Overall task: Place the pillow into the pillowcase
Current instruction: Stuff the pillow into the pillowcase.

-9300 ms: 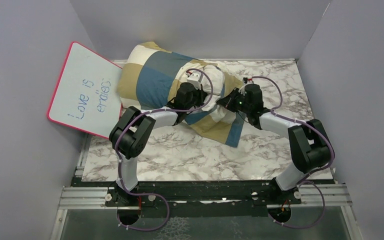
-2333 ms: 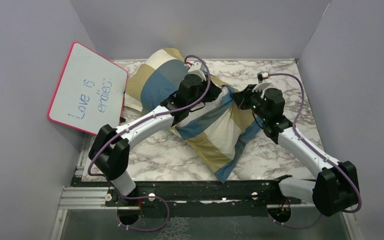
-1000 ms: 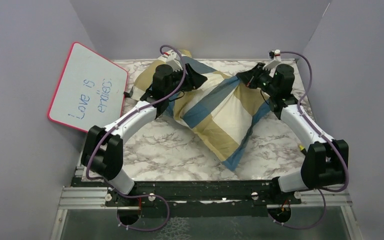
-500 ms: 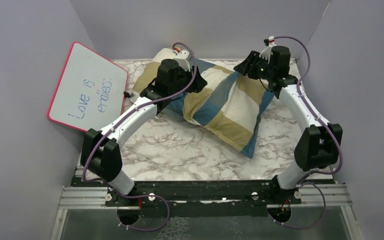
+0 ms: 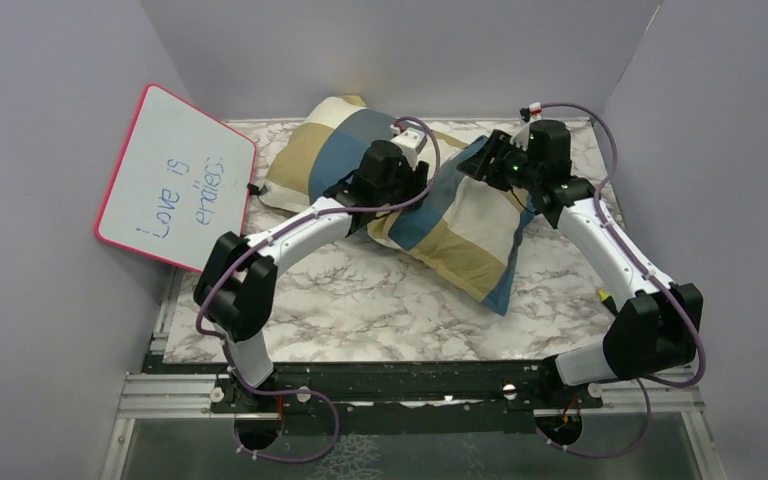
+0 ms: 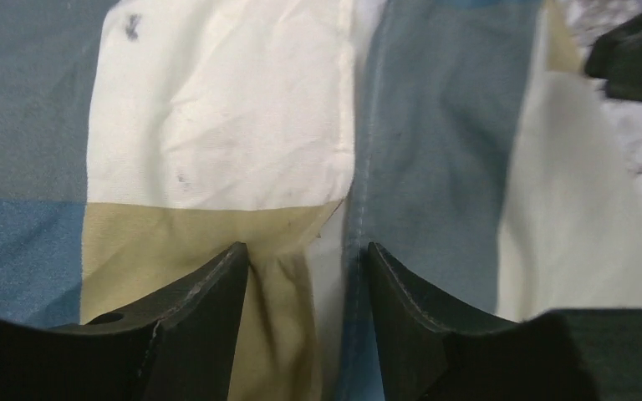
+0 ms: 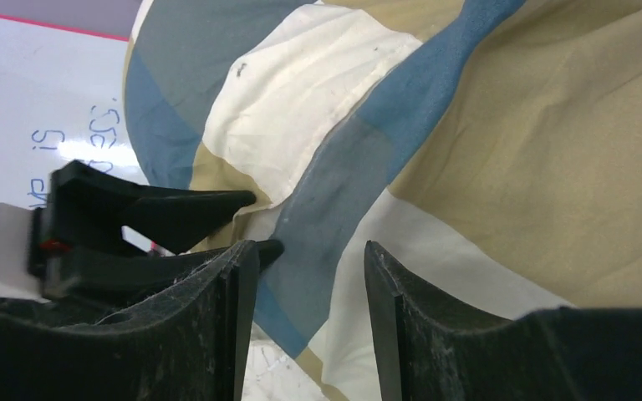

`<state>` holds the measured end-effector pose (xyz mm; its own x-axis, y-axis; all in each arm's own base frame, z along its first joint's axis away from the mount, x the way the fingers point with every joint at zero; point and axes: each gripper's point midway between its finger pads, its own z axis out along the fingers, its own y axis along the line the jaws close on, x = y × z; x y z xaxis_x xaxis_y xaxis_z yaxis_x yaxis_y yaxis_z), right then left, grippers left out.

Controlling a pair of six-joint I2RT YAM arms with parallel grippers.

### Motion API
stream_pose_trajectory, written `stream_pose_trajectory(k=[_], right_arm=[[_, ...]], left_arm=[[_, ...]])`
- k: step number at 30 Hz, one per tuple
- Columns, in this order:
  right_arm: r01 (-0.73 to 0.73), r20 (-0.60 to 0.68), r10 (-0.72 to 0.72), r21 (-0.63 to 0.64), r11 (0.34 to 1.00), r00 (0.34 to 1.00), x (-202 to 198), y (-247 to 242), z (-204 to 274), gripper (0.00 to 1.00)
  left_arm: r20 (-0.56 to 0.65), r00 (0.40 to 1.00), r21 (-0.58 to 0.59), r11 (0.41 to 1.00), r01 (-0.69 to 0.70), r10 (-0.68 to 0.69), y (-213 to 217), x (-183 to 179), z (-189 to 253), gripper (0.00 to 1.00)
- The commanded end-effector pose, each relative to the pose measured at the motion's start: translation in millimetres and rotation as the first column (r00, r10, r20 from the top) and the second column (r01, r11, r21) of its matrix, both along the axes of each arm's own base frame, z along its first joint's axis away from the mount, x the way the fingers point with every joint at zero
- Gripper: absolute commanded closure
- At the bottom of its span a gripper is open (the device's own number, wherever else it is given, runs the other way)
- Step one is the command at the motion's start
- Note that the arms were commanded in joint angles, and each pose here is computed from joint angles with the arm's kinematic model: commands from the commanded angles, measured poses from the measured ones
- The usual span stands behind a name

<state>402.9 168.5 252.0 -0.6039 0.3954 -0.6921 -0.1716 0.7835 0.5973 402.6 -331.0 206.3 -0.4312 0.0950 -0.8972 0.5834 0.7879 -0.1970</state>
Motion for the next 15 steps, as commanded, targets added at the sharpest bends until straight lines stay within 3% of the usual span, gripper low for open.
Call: stream_pose_trajectory(k=[1,3,4,5,7,11,15], right_arm=[[0.016,-0.061,-0.018,-0.029,0.999,0.998,7.1,4.3,-25.2,0.47],[0.019,-0.104,-0.027,-0.084,0.996,0.994,7.2,1.6,-45.3,0.49],[0.030,-0.127,-0.045,-0.119,0.992,0.991,6.3,-3.3,-56.9,0.50],[0.038,-0.148,-0.060,-0.146,0.989,0.987,3.2,-8.1,-68.4,0.50],[0.029,-0.145,-0.056,-0.181,0.983,0.988,-2.3,-13.0,-82.1,0.51],[-0.032,-0.099,0.015,-0.169,0.985,0.995,-4.9,-5.3,-89.7,0.54],[-0.110,-0.052,0.105,-0.105,0.988,0.993,-5.5,11.8,-92.0,0.58]], left_arm=[[0.076,0.984,0.081,0.983,-0.167,0.161,18.5,33.0,-9.6,0.47],[0.114,0.977,0.056,0.981,-0.188,0.181,17.4,39.9,-3.3,0.57],[0.124,0.975,0.047,0.981,-0.189,0.182,16.1,41.9,-0.7,0.66],[0.131,0.976,0.038,0.982,-0.183,0.176,13.1,43.3,3.0,0.83],[0.132,0.981,0.004,0.990,-0.144,0.142,2.2,41.5,16.9,1.00],[0.131,0.988,-0.163,0.985,-0.056,0.077,-25.7,27.5,67.1,1.00],[0.103,0.993,-0.392,0.916,0.087,-0.050,-56.3,4.5,112.1,1.00]])
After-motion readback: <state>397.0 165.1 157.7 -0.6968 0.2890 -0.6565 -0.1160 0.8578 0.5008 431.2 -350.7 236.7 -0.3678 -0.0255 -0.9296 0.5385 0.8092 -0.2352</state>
